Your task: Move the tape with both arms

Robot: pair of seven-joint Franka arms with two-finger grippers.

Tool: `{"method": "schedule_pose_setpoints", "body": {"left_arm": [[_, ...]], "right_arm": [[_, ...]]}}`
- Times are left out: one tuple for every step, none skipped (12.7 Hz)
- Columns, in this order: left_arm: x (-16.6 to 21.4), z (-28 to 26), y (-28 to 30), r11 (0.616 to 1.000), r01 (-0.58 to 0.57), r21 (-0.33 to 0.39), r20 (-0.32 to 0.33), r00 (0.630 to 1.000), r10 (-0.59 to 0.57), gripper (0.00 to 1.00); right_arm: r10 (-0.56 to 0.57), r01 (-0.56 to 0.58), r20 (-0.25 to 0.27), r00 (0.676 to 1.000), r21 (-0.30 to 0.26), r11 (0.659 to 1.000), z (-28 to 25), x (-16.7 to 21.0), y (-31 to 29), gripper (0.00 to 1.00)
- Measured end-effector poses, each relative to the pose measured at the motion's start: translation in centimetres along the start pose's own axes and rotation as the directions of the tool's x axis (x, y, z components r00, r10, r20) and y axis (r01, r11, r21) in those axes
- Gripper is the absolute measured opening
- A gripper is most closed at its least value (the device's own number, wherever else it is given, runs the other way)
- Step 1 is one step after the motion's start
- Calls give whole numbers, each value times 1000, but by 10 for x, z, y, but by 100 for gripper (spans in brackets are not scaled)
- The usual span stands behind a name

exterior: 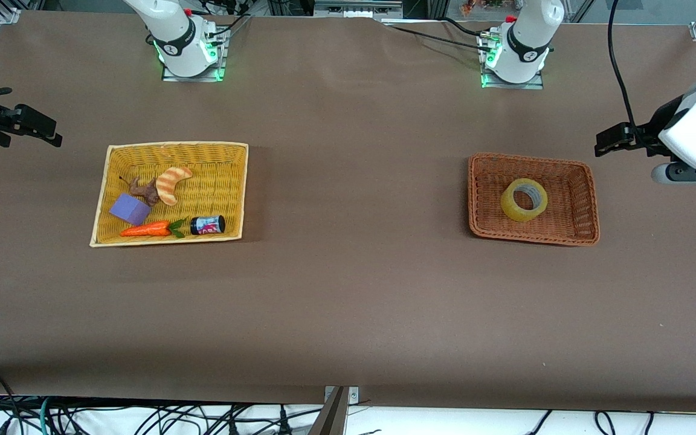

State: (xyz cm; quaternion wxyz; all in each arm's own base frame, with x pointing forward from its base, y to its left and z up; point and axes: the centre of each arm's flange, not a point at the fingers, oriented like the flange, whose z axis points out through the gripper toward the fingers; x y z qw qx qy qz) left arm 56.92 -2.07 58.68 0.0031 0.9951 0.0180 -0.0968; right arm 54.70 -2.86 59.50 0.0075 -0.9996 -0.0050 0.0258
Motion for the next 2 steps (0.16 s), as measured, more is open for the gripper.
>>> {"method": "schedule_pose_setpoints", "body": {"left_arm": [[0, 0, -3, 1000, 7, -14, 1, 1000, -7, 100], [0, 0, -3, 1000, 8, -23, 2, 1000, -8, 100]], "right_arm": [[0, 0, 0, 1000, 0, 1000, 0, 0, 0, 100], [0, 0, 0, 1000, 0, 1000, 0, 0, 0, 100]]}}
